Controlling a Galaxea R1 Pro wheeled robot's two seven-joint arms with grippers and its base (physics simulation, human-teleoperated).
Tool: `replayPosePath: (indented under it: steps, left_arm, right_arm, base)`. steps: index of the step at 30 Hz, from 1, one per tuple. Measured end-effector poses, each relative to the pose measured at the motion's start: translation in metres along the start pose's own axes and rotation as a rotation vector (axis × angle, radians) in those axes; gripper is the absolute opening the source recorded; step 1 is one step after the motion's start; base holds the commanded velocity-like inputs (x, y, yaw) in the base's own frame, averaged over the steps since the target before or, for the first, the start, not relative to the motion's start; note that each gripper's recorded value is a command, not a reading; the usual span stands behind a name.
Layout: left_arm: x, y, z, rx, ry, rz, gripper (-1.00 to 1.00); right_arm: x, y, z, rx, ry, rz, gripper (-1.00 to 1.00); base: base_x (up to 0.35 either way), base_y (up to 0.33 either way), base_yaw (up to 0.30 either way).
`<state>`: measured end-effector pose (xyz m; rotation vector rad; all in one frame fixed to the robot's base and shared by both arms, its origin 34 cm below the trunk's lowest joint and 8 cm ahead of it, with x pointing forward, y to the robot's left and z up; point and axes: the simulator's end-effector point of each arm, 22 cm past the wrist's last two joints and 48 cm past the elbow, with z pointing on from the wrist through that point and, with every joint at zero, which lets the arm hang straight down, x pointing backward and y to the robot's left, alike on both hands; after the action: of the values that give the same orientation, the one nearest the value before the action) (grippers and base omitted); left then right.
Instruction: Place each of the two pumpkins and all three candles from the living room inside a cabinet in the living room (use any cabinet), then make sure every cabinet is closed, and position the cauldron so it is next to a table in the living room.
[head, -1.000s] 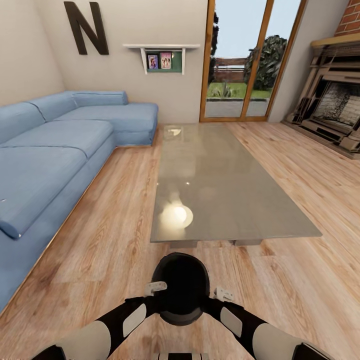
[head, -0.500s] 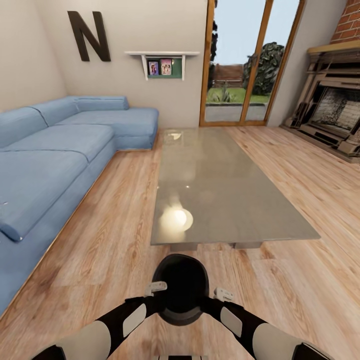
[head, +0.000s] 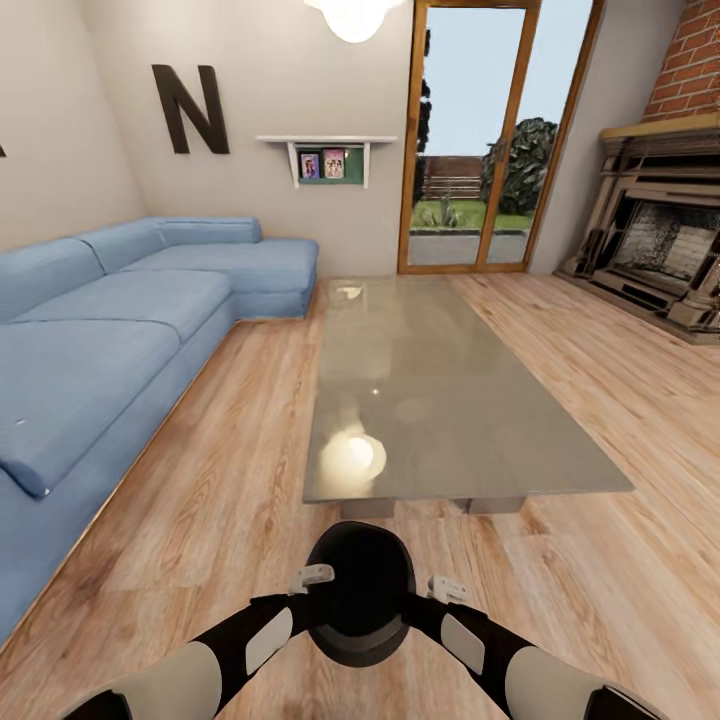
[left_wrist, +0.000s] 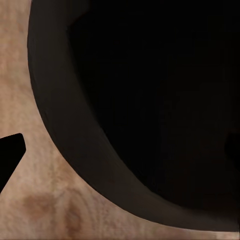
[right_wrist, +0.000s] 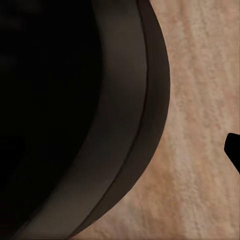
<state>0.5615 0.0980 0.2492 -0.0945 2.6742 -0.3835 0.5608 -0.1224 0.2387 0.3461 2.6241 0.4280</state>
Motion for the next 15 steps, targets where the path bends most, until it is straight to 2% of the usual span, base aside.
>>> replayPosePath:
  steps: [12, 15]
  left_arm:
    - [-0.020, -0.011, -0.017, 0.012, -0.043, 0.014, 1.00]
    - [-0.025, -0.013, -0.021, 0.014, -0.054, 0.017, 1.00]
  right_arm:
    - [-0.021, 0.011, -0.015, -0.015, -0.044, -0.012, 1.00]
    - [-0.026, 0.014, -0.019, -0.018, -0.056, -0.015, 1.00]
  base:
    - [0.000, 0.000, 0.000]
    - [-0.108, 0.000, 0.000]
